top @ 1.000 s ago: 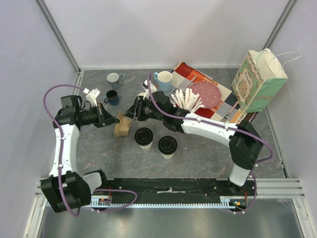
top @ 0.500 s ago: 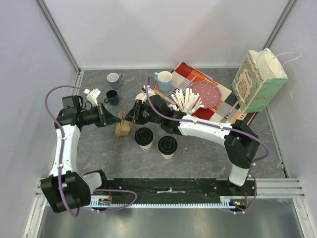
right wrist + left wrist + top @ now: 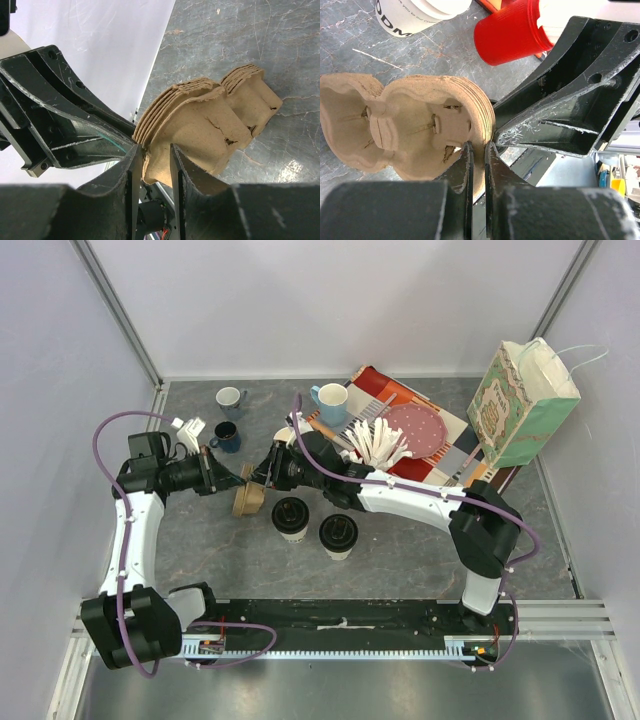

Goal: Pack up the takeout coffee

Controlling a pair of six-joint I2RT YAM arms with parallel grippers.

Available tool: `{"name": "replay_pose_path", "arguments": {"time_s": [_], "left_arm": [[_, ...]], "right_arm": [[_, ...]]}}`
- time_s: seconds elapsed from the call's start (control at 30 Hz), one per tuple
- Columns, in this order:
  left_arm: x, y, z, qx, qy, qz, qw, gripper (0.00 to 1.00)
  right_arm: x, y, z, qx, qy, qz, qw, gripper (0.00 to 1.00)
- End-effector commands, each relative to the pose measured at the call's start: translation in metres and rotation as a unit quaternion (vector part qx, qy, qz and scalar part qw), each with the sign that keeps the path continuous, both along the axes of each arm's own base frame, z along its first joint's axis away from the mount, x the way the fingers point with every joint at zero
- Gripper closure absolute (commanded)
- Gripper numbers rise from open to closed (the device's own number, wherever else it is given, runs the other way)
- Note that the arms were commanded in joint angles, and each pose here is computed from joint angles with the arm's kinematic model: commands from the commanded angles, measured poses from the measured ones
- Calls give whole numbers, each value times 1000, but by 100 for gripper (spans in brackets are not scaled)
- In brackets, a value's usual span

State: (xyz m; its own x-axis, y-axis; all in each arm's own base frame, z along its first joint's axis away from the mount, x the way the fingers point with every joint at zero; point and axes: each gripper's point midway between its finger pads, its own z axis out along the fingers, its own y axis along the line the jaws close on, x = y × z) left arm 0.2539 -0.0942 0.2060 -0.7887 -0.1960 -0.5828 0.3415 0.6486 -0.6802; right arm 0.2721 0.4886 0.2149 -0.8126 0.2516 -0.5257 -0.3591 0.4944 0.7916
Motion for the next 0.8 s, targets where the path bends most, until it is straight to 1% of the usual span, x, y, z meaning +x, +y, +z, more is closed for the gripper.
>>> {"name": "replay_pose_path", "arguments": {"time_s": [0.0,0.07,0.13,0.17,0.27,0.4,0.43,0.5,0.57,0.6,0.77], "left_arm": [[-8,-9,-4,-20,33,-4,999,98],[-8,-9,-4,-20,33,-4,999,98],[-8,-9,-4,-19,33,-3,999,98],[-8,-8,-4,-16,32,-1,999,98],[-6,-7,-4,-14,31,3,999,98],[-7,-9,-1,-21,31,0,999,98],[-7,-10,0,-25,32,-1,999,98],[-8,-12,3,-34,36,-5,999,98],[-6,-9,7,-25,27,-2,999,98],[-3,-4,5,-8,18,4,1000,98],[6,9,2,30,3,24,999,98]], "right_arm": [[5,1,-12,-25,3,-7,1000,60],[3,2,-20,-34,9,-3,999,60],[3,0,-31,-46,17,-5,999,65],[2,0,-35,-51,19,-5,998,69],[2,-5,-50,-69,25,-11,997,78],[3,-12,-65,-93,23,-16,995,84],[5,-15,-73,-111,18,-15,994,87],[9,-21,-81,-136,11,-26,990,98],[9,-28,-86,-152,0,-28,988,100],[9,-31,-90,-157,1,-28,987,100],[5,-33,-91,-164,-6,-14,986,100]]}}
